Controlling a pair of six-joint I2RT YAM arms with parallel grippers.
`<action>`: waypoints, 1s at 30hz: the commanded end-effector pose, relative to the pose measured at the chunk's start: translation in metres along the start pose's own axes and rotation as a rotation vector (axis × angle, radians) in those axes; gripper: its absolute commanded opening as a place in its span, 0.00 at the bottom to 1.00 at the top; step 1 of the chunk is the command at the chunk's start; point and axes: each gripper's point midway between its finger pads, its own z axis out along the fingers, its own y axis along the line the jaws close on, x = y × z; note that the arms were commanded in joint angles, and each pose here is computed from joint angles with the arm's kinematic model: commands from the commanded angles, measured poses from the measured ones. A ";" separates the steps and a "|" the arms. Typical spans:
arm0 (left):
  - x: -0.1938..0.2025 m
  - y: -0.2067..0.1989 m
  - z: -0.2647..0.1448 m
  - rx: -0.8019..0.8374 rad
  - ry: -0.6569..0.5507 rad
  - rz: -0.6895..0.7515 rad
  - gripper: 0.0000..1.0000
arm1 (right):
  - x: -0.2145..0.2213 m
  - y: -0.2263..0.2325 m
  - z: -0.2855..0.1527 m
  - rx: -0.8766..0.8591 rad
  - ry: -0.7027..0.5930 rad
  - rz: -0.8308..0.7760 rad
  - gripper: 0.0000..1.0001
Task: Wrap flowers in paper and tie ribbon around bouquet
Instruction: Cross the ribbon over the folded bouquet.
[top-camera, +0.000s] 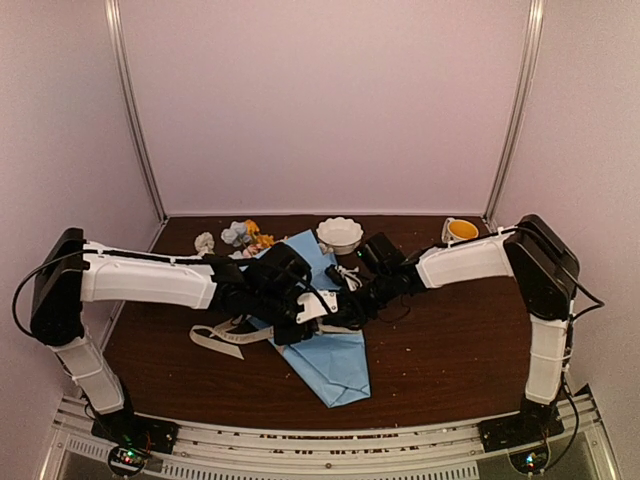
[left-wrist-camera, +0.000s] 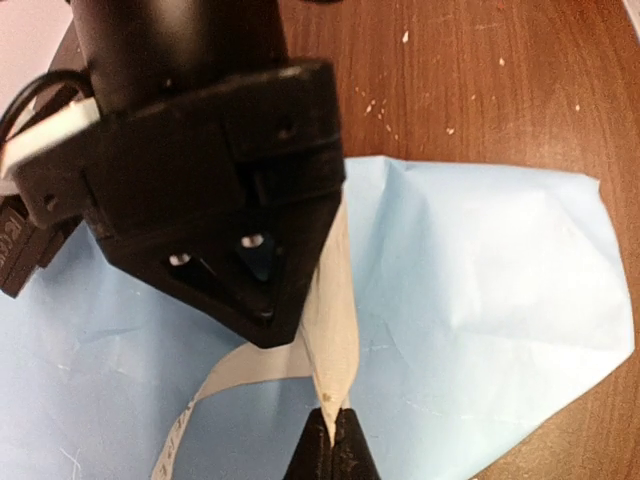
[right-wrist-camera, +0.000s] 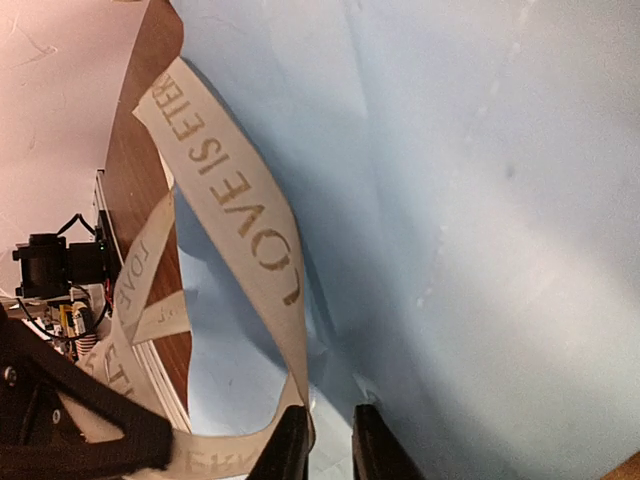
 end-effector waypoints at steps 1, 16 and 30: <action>-0.021 0.001 -0.022 0.019 -0.100 -0.034 0.00 | 0.005 -0.004 0.006 0.031 0.062 -0.075 0.17; -0.013 0.037 -0.008 -0.080 -0.159 -0.227 0.00 | 0.064 0.035 -0.003 -0.186 0.256 -0.268 0.09; 0.004 0.037 0.013 -0.050 -0.147 -0.329 0.00 | 0.003 -0.009 -0.047 -0.034 0.009 -0.118 0.19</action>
